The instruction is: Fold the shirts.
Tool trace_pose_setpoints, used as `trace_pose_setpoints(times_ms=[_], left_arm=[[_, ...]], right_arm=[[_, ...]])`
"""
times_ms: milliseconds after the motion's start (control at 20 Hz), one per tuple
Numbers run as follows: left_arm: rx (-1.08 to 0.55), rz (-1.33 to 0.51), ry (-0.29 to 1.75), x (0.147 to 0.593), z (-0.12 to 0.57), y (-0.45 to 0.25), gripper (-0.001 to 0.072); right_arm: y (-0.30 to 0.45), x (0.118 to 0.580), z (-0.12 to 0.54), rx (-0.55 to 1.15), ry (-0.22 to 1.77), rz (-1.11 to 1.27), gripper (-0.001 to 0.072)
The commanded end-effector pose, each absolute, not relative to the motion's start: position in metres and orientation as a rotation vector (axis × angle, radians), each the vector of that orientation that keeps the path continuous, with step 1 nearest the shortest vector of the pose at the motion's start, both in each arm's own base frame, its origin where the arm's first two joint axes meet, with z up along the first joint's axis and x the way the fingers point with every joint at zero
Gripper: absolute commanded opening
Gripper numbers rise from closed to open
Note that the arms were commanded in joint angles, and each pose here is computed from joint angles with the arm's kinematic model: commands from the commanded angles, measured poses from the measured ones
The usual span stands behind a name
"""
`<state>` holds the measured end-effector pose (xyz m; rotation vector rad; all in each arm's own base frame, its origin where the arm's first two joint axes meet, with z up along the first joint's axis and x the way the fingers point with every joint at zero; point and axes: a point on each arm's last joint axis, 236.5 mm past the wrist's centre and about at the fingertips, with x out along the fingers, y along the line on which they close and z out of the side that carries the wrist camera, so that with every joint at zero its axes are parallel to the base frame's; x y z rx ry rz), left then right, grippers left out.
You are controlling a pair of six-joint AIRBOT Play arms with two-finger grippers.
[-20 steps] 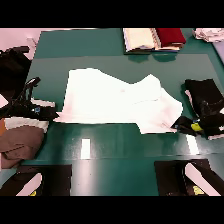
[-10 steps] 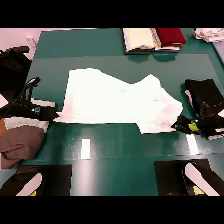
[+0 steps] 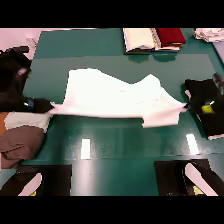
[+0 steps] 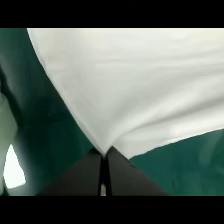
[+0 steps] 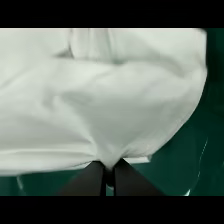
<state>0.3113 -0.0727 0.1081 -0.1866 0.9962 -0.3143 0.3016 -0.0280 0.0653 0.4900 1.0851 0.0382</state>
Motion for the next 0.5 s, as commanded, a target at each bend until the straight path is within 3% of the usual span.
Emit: trace_pose_setpoints(times_ms=[0,200,450], left_arm=[[-0.093,-0.267,0.657,0.322,0.247,-0.059,0.0021],[-0.037,-0.267,0.183,0.272,0.445,-0.061,0.0021],[-0.051,-0.269,-0.206,0.177,0.577,-0.063,0.002]], right_arm=[[-0.04,0.334,0.21,0.327,0.713,0.036,0.0016],[-0.032,0.303,0.399,0.118,0.25,0.0,0.0016],[-0.004,0.246,0.508,-0.011,-0.008,0.003,0.0016]])
